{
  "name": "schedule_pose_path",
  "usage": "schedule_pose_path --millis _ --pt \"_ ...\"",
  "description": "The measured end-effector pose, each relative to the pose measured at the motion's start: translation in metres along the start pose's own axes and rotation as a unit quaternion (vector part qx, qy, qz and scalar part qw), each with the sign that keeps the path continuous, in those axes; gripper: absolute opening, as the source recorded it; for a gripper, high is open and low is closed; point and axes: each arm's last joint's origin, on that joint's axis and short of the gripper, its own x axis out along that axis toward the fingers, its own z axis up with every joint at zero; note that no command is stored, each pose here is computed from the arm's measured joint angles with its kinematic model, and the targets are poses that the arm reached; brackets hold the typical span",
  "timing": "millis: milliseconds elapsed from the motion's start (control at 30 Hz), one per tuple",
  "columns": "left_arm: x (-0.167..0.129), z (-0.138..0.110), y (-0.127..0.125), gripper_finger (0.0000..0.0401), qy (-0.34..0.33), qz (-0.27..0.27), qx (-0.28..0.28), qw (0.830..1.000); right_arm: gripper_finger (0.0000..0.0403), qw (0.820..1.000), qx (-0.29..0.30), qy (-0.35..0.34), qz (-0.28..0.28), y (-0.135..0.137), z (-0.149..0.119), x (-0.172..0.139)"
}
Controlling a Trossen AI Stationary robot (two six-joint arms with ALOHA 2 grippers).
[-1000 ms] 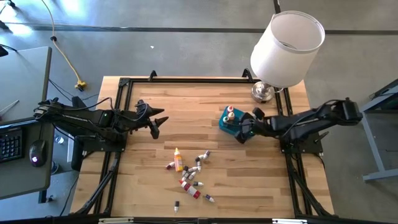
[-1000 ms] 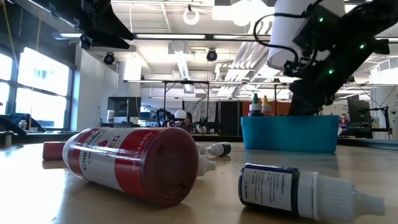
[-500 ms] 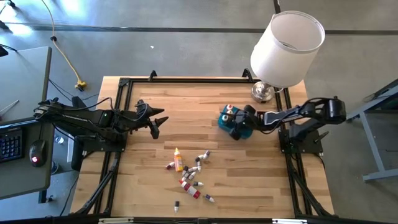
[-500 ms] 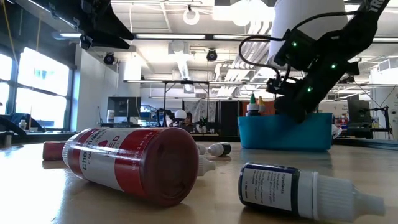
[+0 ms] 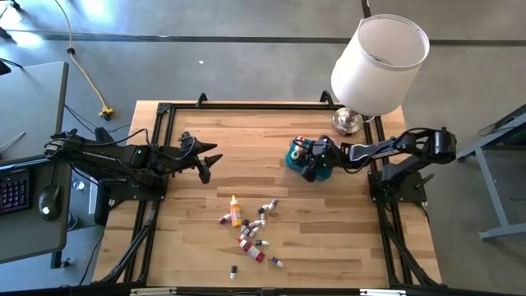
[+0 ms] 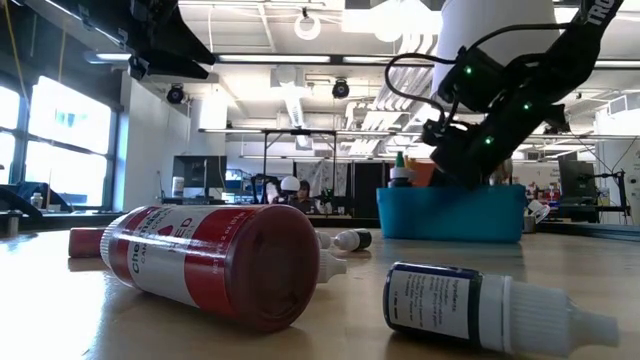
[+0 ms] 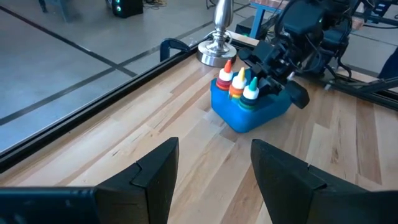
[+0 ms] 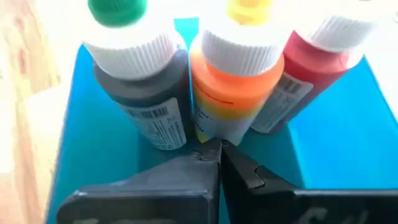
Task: Pick & Place food coloring
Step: Adjust the large yellow food coloring bottle into the blue bin, then put the large yellow food coloring bottle into the blue bin
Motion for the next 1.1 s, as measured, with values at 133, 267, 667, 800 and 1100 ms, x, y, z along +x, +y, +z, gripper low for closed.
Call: schedule_pose_path --millis 133,267,667,800,1100 --pt "0.0 0.0 0.0 0.0198 0.0 0.0 0.0 1.0 0.0 1.0 0.001 -0.018 0.013 0.001 0.004 0.0" --pt "0.0 0.0 0.0 0.0198 0.0 0.0 0.0 1.0 0.0 0.999 -0.006 -0.031 0.015 0.002 0.006 0.0" --pt "0.0 -0.006 -0.003 0.0198 0.055 -0.068 -0.055 0.995 0.0 0.996 -0.011 -0.089 0.023 0.004 0.022 -0.021" --pt "0.003 -0.017 -0.006 0.0198 0.137 -0.084 -0.174 0.972 0.0 0.993 -0.001 -0.118 0.017 0.007 0.029 -0.046" --pt "0.037 -0.063 -0.023 0.0198 0.349 -0.016 -0.29 0.891 0.0 0.975 -0.02 -0.222 -0.023 0.025 0.039 -0.096"
